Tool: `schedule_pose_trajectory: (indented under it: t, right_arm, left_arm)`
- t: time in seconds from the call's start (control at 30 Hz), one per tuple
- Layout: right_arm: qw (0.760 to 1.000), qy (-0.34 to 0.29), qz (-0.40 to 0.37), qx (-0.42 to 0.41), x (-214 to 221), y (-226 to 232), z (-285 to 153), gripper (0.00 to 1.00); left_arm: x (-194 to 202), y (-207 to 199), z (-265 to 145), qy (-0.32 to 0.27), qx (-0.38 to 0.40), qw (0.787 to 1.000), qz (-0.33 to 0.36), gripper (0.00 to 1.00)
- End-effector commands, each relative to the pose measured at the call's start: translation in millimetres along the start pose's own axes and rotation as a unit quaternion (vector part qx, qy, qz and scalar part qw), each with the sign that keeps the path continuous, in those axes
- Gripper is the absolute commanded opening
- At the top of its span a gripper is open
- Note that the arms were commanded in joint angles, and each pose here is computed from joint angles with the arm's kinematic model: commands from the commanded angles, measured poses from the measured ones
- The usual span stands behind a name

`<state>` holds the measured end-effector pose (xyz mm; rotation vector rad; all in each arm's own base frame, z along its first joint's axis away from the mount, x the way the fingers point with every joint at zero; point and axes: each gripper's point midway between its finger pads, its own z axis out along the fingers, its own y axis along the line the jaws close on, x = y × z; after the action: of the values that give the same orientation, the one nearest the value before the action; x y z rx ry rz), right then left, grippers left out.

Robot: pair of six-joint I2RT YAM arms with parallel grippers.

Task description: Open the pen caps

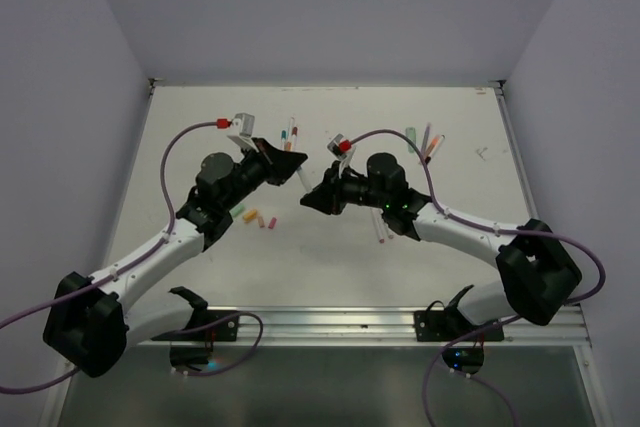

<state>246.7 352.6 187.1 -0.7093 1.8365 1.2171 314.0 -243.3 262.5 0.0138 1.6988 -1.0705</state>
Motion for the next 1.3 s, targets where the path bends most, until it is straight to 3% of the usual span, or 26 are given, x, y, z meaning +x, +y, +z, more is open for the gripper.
schedule_pose_trajectory:
  t: [0.0,0.33,0.43,0.5,0.57,0.67,0.73,0.83,0.9,1.03,1.1,1.2,1.27]
  right_arm:
    - [0.998,0.068,0.009,-0.008,50,0,-19,0.00]
    - [0.992,0.125,-0.005,0.006,97,-11,-39,0.00]
    - [0.992,0.129,-0.007,0.006,101,-12,-41,0.00]
    - [0.991,0.130,-0.007,0.017,101,-15,-43,0.00]
    - [0.991,0.129,-0.003,0.041,100,-21,-44,0.00]
    - [0.981,0.136,0.020,0.134,103,-49,-50,0.00]
    - [0.968,0.148,0.030,0.202,106,-70,-59,0.00]
    - [0.948,0.162,0.037,0.270,109,-90,-69,0.00]
    - [0.936,0.174,0.046,0.304,113,-99,-75,0.00]
    - [0.910,0.199,0.058,0.360,124,-115,-88,0.00]
    - [0.898,0.217,0.063,0.376,132,-120,-91,0.00]
    - [0.886,0.236,0.077,0.391,141,-124,-94,0.00]
    - [0.881,0.240,0.080,0.400,143,-127,-95,0.00]
  left_arm:
    - [-95,-8,-19,-0.195,-0.022,0.980,0.038,0.00]
    - [-170,-3,-59,-0.370,-0.059,0.927,-0.010,0.00]
    - [-182,-2,-65,-0.403,-0.061,0.913,-0.016,0.00]
    - [-184,-4,-60,-0.396,-0.065,0.916,-0.012,0.00]
    - [-183,-8,-48,-0.366,-0.069,0.928,0.012,0.00]
    - [-154,0,-16,-0.258,-0.092,0.961,0.041,0.00]
    - [-110,23,2,-0.148,-0.124,0.980,0.056,0.00]
    - [-55,42,11,-0.020,-0.148,0.987,0.057,0.00]
    - [-14,56,13,0.056,-0.165,0.983,0.051,0.00]
    - [66,90,-9,0.209,-0.243,0.947,0.035,0.00]
    - [90,96,-15,0.250,-0.260,0.932,0.040,0.00]
    - [138,111,-29,0.327,-0.304,0.893,0.058,0.02]
    - [148,118,-34,0.340,-0.320,0.882,0.070,0.02]
